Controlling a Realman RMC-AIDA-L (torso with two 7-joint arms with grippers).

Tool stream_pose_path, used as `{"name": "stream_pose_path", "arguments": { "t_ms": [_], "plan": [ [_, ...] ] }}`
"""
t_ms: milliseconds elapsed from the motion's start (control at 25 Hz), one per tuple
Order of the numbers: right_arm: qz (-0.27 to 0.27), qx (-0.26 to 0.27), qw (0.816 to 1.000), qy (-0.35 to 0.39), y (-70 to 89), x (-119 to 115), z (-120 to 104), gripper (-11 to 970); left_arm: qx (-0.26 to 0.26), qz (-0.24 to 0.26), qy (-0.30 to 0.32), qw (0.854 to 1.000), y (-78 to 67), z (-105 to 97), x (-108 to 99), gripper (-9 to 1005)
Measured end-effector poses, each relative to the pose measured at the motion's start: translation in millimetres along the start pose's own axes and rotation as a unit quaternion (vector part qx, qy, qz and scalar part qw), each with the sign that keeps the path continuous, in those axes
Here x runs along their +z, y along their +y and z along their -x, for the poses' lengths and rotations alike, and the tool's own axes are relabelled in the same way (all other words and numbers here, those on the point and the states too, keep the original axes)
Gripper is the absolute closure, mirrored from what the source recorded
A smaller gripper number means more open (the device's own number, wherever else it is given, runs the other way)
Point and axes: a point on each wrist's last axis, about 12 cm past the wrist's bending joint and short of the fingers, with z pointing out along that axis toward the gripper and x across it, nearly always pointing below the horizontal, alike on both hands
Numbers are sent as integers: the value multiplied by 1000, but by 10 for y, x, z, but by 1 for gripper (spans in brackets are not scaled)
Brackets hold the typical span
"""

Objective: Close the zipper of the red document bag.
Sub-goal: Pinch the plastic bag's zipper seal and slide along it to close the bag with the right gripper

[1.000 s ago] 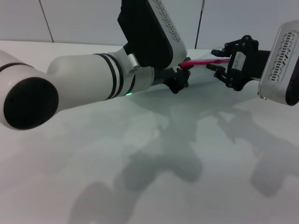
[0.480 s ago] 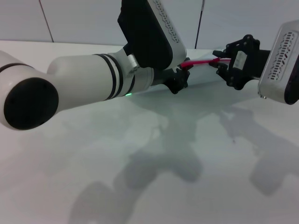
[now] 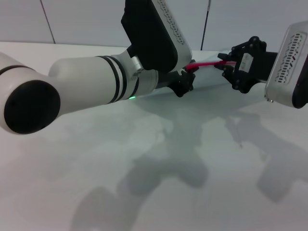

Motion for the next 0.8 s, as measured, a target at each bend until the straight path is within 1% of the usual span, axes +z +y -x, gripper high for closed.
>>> {"name": "stream_pose_path", "arguments": {
  "t_ms": [280,480,800],
  "plan": [
    [10,-4,1000,3,45,29,-17,858,1,0,1,1000,0,-3,1,940],
    [13,-4,1000,4,60,40,-23,867,-1,-2,6,1000,-9,-34,15,940],
    [-12,-2,1000,14,1,17,-80,876,-1,0,2,1000,-14,-30,-7,939]
  ]
}}
